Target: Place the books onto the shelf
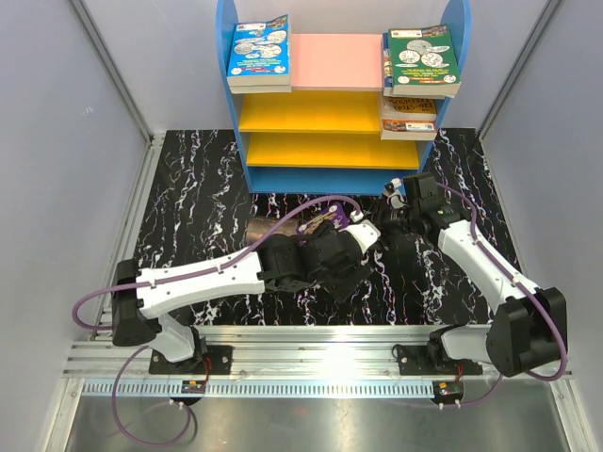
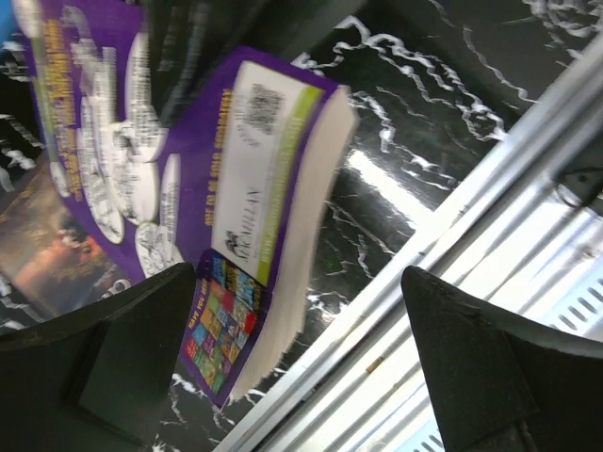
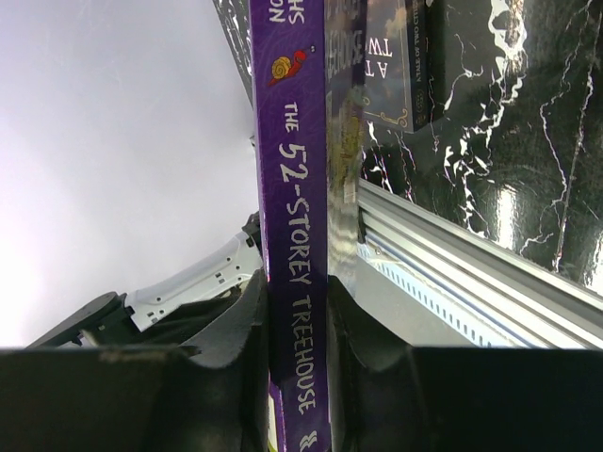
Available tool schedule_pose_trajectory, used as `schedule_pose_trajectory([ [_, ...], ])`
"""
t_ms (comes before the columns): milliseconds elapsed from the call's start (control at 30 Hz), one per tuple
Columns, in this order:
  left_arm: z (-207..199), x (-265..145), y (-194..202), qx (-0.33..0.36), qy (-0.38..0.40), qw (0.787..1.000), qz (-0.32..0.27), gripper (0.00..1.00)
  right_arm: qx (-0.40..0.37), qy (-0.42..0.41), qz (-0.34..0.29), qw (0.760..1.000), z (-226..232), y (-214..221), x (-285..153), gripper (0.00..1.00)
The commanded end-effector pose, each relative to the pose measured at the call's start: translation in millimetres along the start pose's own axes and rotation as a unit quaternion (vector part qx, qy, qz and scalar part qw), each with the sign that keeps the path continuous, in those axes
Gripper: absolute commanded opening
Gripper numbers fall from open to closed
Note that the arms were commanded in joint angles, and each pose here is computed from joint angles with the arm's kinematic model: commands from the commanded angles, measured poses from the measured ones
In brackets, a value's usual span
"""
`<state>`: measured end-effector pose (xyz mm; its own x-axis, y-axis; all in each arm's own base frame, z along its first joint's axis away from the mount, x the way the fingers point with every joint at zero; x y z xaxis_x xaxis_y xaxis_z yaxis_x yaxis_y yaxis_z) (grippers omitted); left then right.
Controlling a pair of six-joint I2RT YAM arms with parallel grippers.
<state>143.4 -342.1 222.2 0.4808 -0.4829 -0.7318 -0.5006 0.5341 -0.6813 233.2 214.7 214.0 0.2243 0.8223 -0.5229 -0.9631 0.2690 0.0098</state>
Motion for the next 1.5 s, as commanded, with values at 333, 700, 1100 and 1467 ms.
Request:
schedule_pose_trajectory([
  [333, 36, 11, -14, 0.050, -0.209, 0.976, -0.042, 0.81, 0.006, -0.090, 0.006, 0.996, 51, 12, -22, 0.00],
  [700, 48, -15, -34, 0.008, -0.274, 0.959, -0.070, 0.00, 0.019, -0.080, 0.002, 0.997, 49, 19, -28, 0.00],
  [1100, 86, -69, -57, -0.273, -0.149, 0.937, -0.157, 0.00, 0.027, -0.062, -0.088, 0.994, 93, 33, -91, 1.00],
  [1467, 162, -109, -60, -0.560, 0.141, 0.731, -0.364, 0.00, -0.004, -0.095, -0.093, 0.991, 123, 70, -135, 1.00],
])
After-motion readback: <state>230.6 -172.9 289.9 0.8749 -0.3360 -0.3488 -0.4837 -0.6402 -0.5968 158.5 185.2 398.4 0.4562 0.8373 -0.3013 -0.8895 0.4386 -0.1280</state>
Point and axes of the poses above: each gripper's point midway between its finger pads, its own x axis out along the fingers, its own z axis along the line the jaws close on, y = z × x, the point moved 2 cm from there along -x, back along the fingers, and after that the axes turned 5 degrees about -x, right-handed, at the moved point
